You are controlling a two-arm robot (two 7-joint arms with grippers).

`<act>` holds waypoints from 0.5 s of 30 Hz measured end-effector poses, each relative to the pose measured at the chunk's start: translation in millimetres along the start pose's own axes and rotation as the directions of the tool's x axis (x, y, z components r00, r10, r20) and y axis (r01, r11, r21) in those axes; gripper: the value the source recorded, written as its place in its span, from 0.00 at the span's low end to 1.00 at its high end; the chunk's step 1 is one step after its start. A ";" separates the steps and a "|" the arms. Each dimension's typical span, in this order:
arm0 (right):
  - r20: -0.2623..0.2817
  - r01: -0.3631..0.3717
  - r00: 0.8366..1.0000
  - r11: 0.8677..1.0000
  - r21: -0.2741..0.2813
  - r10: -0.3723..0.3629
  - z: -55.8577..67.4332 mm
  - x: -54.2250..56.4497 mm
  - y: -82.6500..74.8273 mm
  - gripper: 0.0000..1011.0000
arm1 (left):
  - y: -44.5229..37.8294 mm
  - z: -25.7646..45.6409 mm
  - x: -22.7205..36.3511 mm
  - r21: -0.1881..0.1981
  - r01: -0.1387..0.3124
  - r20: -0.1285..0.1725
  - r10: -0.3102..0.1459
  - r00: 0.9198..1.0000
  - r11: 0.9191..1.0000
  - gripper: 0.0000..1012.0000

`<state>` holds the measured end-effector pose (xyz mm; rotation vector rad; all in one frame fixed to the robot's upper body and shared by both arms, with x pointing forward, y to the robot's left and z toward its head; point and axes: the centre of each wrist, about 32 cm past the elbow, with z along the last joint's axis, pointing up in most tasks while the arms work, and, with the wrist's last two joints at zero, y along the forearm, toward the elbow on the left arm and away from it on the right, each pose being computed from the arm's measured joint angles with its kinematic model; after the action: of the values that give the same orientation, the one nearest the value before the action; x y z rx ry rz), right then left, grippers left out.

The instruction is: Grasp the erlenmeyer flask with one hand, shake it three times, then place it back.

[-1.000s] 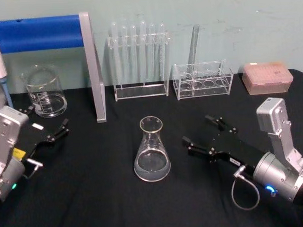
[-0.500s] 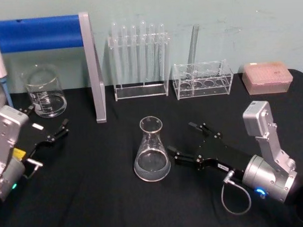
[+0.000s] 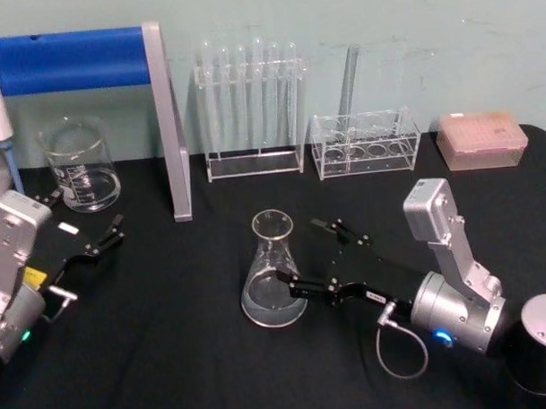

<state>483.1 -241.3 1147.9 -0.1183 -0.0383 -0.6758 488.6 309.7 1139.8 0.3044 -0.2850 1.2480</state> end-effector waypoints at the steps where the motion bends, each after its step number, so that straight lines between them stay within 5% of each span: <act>1: 0.002 -0.004 1.000 1.000 0.001 0.004 0.0 0.1 2.5 0.99 | 0.0 0.0 0.0 0.000 0.000 0.000 0.000 1.000 1.000 0.99; 15: 0.020 -0.026 0.999 1.000 0.016 0.025 1.0 3.1 20.5 0.99 | 0.0 0.0 0.0 0.000 0.000 0.000 0.000 1.000 1.000 0.99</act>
<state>498.4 -227.2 1147.1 -0.1099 -0.0612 -0.6488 488.6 309.7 1139.8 0.3045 -0.2850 1.2480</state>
